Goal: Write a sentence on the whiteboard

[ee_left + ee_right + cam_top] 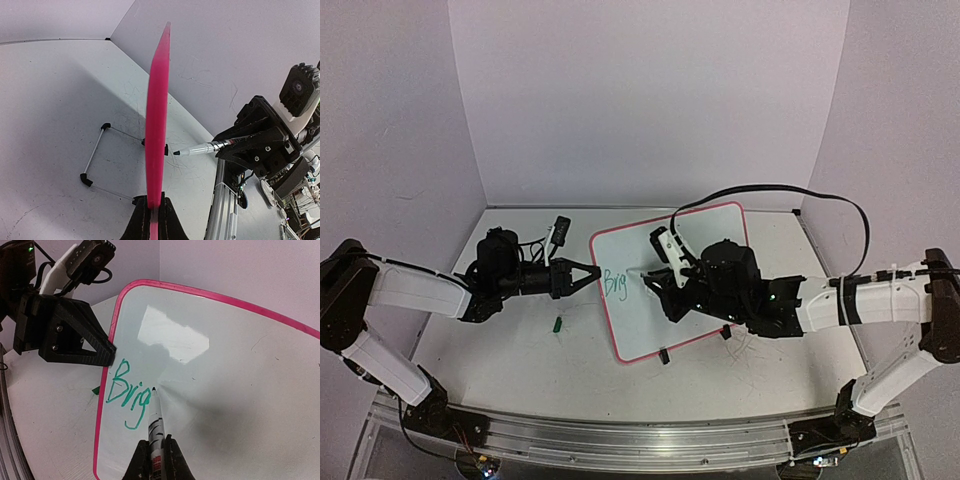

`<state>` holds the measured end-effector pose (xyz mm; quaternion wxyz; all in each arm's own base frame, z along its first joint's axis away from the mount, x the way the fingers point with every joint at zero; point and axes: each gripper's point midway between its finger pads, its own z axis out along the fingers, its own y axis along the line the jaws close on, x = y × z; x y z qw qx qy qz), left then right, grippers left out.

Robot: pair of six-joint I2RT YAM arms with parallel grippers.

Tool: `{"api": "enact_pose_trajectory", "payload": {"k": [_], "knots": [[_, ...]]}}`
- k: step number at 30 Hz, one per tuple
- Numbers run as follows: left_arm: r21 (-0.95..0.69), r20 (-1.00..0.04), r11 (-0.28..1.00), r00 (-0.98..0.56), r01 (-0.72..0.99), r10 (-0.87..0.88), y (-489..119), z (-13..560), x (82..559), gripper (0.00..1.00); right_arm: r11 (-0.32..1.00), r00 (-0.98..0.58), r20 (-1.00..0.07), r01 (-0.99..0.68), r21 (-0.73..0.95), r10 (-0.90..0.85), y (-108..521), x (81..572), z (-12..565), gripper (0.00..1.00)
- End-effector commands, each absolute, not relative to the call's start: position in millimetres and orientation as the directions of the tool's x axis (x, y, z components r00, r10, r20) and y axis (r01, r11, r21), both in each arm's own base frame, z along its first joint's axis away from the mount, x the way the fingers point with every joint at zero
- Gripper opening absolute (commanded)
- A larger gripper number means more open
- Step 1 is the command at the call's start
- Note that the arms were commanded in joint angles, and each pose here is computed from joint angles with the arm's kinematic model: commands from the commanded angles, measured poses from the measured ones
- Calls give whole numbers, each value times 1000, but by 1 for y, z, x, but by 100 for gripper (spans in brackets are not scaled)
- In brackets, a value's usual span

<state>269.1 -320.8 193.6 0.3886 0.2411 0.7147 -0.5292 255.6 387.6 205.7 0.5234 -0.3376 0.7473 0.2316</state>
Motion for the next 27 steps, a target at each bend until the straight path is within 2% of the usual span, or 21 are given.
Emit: {"api": "enact_pose_trajectory", "payload": {"k": [1,27], "knots": [[-524,-848,303,-521,796,-96,-323,218,271,0,676,-189,-958,-737,-8,-217,390,262,228,0],[-525,-846,299,-526,797,-86,-324,215,271,0,704,-192,-959,-710,-11,-208,397,273,228,0]]}}
